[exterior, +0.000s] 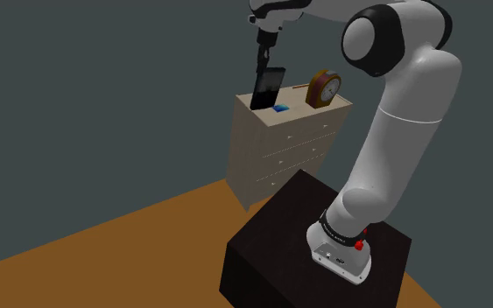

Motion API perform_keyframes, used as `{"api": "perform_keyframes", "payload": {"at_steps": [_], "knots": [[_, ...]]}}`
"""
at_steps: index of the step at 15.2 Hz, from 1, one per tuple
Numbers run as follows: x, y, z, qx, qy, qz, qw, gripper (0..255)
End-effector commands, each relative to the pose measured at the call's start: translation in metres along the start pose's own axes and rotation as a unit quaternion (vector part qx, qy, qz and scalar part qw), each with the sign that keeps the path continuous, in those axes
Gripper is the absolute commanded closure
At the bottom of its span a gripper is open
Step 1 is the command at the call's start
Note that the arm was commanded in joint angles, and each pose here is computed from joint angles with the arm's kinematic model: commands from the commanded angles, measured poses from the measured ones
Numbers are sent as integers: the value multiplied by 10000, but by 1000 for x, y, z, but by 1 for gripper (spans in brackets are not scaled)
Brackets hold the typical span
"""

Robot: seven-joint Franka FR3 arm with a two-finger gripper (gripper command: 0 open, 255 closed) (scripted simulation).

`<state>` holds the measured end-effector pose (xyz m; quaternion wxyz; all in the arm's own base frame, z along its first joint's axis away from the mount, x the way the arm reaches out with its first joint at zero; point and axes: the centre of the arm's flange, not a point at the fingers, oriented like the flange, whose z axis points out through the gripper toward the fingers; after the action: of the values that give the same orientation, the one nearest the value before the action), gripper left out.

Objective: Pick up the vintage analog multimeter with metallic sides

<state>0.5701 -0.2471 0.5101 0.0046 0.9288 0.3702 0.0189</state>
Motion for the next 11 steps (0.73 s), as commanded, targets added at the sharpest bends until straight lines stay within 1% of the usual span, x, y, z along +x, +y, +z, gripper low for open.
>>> {"api": "perform_keyframes", "payload": {"at_steps": [1,11], "knots": [[0,1,-10,0,-1,2,10000,255],[1,2,-63,0,-1,2,10000,255]]}}
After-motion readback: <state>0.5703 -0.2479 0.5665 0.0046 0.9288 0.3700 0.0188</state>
